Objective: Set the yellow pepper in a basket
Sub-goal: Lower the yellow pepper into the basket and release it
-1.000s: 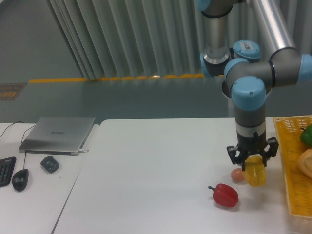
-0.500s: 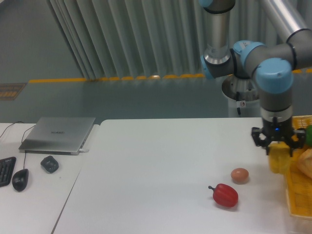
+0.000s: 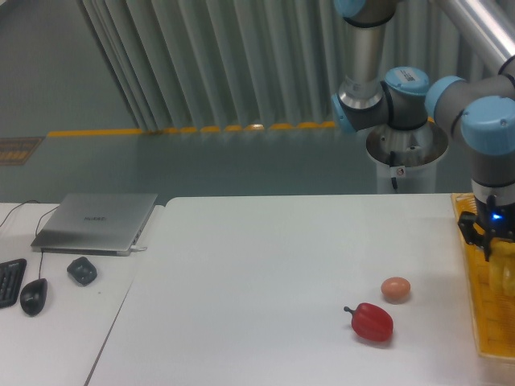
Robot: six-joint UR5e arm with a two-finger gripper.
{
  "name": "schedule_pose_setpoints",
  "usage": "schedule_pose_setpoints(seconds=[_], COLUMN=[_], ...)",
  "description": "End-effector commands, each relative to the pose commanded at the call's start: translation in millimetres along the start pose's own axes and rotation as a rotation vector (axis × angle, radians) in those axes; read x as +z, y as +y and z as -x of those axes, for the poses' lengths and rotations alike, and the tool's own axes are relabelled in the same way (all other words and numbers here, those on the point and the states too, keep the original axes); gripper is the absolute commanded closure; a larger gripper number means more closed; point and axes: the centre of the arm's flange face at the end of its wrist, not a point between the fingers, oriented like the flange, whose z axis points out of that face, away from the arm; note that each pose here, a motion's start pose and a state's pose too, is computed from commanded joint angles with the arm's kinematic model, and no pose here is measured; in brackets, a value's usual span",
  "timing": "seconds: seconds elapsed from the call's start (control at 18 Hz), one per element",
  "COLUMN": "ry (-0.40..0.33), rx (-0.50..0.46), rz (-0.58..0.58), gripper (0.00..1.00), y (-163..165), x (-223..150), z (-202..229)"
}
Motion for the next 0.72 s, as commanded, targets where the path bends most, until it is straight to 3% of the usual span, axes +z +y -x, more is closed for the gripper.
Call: schedule_pose_setpoints(seconds=[0.06,0.11,0.28,0.5,0.72], ry=[-0.005,-0.004,0.000,-0.028,-0.059], rx=[-0.006,-0.004,-0.013,-0.026,0.007], rz=[-0.005,-0.003,0.003,-0.030,-0.033], gripper=[0.29,0.12,0.01,0.00,0.00], y=[1.1,1.9,0.6,-1.5,6.6], x=[-0.1,1.3,6.3,11.8,-7.8], z=[3.1,3.4,3.6,3.9,-1.4])
